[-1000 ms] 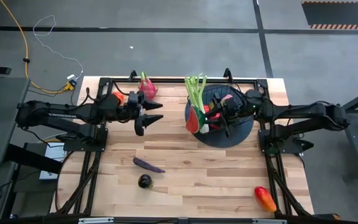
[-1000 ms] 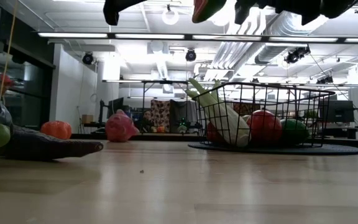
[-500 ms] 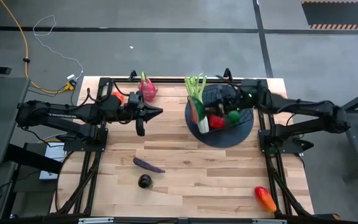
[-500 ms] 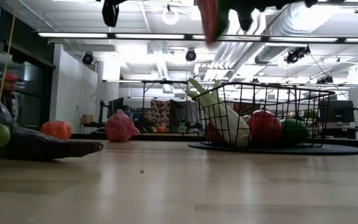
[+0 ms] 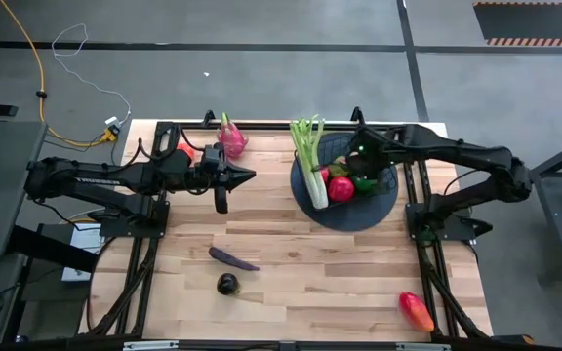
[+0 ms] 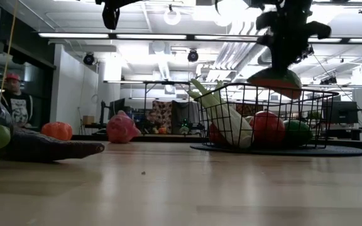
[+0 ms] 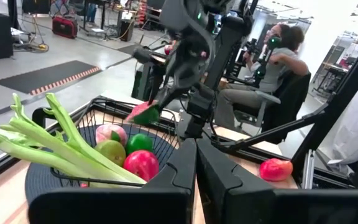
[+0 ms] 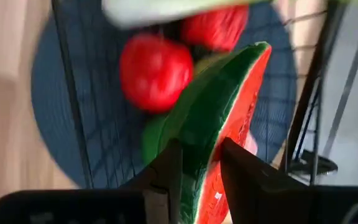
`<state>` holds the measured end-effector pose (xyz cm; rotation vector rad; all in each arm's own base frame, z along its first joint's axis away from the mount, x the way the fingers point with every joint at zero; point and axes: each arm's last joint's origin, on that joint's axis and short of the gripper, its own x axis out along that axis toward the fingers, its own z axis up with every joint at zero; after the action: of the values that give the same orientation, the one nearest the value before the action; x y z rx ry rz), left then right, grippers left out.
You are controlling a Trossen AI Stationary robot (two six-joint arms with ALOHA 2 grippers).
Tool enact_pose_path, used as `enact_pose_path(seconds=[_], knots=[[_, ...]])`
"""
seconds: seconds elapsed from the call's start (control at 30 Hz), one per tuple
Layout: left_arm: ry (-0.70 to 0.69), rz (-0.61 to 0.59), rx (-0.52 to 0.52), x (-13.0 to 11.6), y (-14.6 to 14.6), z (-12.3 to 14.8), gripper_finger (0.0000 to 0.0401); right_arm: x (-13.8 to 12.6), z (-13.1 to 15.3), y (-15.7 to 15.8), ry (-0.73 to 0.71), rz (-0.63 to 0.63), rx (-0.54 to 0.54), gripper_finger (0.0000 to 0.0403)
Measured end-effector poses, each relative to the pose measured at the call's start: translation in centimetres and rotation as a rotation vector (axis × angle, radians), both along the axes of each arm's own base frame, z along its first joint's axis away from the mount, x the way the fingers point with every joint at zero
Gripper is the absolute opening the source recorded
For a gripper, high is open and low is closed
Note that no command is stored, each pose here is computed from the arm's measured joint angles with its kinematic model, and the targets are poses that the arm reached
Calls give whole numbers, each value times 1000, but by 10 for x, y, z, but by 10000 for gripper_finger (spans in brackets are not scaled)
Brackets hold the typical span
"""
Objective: Build produce basket
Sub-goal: Put the watermelon into the wire basket
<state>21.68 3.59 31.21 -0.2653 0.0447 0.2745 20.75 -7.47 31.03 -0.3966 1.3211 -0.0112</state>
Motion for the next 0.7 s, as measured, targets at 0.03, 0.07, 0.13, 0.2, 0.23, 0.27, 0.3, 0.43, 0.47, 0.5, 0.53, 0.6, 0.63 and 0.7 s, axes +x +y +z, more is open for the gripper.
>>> enact_pose_path(seconds=[0.03, 0.07, 0.13, 0.2, 0.23, 0.27, 0.3, 0.43, 0.47, 0.5, 0.53, 0.6, 0.63, 0.7], knots=[[0, 0, 0, 0, 0, 0, 1, 1, -3, -1, 36, 18, -4, 78], [0, 0, 0, 0, 0, 0, 1, 2, -5, -1, 54, 21, 0, 78], [0, 1, 0, 0, 0, 0, 0, 7, -10, -2, 66, 16, 25, 78], [0, 1, 0, 0, 0, 0, 0, 11, -15, -3, 84, 19, 54, 78], [0, 1, 0, 0, 0, 0, 0, 13, -18, -3, 97, 24, 65, 78], [0, 1, 0, 0, 0, 0, 0, 15, -20, -4, 111, 30, 69, 78], [0, 1, 0, 0, 0, 0, 0, 17, -23, -5, 124, 31, 73, 78], [0, 1, 0, 0, 0, 0, 0, 26, -35, -8, 180, 29, 93, 81], [0, 1, 0, 0, 0, 0, 0, 27, -38, -8, 195, 27, 98, 85], [0, 1, 0, 0, 0, 0, 0, 29, -41, -9, 210, 26, 104, 91], [1, 0, -1, 0, 0, 0, 0, 30, -43, -9, 225, 27, 109, 99], [11, 1, -3, 0, 0, -1, 0, 32, -47, -8, 249, 34, 114, 120], [17, 1, -4, 0, 0, -2, 0, 32, -48, -7, 259, 36, 109, 133], [21, 0, -4, 0, 0, -2, 0, 33, -49, -5, 284, 43, 77, 162]])
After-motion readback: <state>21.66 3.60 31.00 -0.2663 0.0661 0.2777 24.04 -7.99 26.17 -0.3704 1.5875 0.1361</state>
